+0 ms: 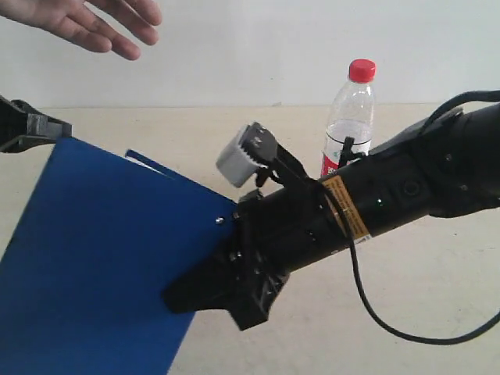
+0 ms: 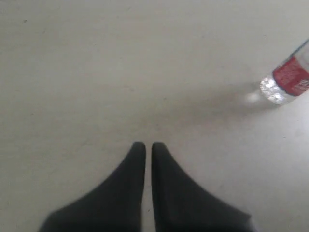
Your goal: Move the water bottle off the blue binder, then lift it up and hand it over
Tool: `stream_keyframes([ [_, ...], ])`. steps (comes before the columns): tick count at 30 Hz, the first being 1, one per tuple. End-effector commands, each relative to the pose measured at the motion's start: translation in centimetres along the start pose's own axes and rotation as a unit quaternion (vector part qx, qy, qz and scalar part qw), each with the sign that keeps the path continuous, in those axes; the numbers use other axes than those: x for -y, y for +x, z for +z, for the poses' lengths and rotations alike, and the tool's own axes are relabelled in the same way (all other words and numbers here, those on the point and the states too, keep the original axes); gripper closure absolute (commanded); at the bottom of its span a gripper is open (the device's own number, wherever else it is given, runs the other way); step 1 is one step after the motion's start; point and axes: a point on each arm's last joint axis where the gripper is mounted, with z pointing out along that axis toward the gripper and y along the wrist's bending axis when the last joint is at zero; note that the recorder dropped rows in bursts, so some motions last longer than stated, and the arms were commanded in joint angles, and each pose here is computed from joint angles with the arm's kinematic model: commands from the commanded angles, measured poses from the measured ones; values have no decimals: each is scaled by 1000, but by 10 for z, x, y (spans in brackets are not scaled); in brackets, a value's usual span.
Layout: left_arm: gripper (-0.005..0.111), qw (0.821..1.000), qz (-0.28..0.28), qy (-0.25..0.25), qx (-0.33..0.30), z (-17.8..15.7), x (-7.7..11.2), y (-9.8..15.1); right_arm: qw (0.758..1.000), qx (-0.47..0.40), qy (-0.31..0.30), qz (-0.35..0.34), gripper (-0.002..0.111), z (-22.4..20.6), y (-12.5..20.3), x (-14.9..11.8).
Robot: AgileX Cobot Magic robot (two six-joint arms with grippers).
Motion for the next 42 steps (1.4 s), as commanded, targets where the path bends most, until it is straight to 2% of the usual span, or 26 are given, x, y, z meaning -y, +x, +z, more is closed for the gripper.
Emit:
stream_keyframes([
  [1,102,998,-16,-55,-5,-1,-9,9,987,76,122,-74,108,-11,-40,-25],
  [4,102,998,-17,-57,-4,-1,-9,9,975,122,156,-105,108,-24,-65,-34],
  [9,102,998,-24,-54,1,-1,-8,8,964,167,163,-124,108,-35,-100,-39],
  [13,102,999,-24,-48,1,-1,-7,8,961,185,163,-125,108,-39,-113,-41],
  [19,102,999,-24,-48,1,-1,-7,8,959,179,190,-113,108,-41,-113,-36],
  [39,102,999,-24,-47,1,-1,-7,8,958,178,197,-104,108,-41,-113,-35],
  [42,102,999,-24,-47,1,-1,-7,8,956,173,217,-95,100,-43,-112,-31],
])
